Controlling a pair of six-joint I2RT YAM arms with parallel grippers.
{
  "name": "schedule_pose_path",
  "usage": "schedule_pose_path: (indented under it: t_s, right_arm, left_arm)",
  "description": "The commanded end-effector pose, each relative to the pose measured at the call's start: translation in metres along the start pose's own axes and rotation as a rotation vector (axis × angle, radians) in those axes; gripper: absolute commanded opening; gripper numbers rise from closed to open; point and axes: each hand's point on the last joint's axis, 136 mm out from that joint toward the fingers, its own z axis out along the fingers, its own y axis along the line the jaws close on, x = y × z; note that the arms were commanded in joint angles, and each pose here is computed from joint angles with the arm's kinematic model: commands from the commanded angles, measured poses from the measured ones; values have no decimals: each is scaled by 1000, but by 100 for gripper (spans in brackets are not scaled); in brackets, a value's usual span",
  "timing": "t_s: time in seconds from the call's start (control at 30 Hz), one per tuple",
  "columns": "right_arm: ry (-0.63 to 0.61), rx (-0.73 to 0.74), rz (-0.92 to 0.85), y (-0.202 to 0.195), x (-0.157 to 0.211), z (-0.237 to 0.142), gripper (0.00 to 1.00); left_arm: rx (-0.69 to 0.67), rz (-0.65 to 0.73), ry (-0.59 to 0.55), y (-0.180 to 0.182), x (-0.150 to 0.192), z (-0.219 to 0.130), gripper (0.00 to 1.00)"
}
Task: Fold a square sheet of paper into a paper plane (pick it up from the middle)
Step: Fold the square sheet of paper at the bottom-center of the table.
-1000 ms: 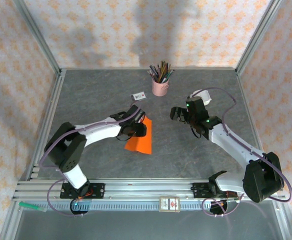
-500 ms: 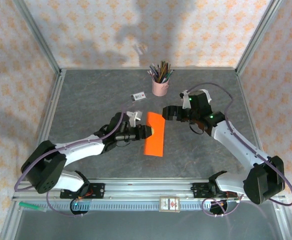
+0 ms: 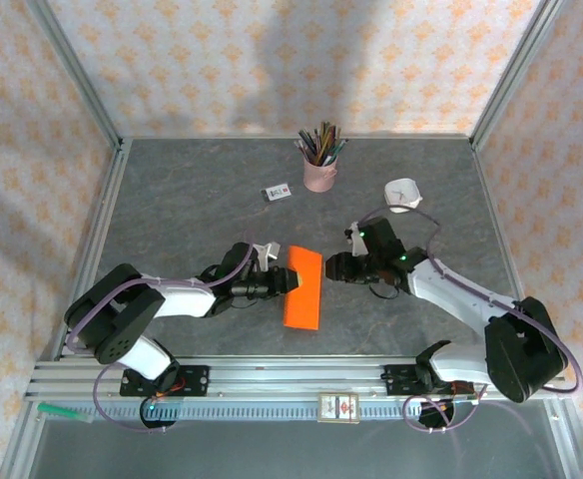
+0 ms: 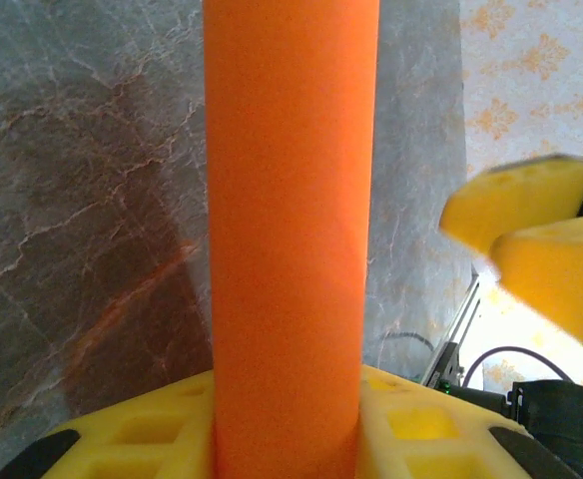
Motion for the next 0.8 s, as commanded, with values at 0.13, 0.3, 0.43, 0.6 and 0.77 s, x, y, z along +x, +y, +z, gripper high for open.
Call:
schedule_pose_path:
  t_s: [0.13,0.3,0.43,0.6,0.77]
  right_arm:
    - [15,-67,35,19,19,28,28]
    - [43,-84,22,25,30,45,26]
    - [51,-90,14,26,32,52,25]
    - [59,-66,10,21,32,61,21]
    - [65,-48,7,16,32,68,20]
  left_arm:
    - [24,-8,-12,8,4,2,33]
    - [23,-32,-12,17,9,4,33]
    - [8,-36,-8,23,12,3,34]
    - [-23,-33,-3,31,15,3,36]
    - [-50,-28,1,37,16,3,37]
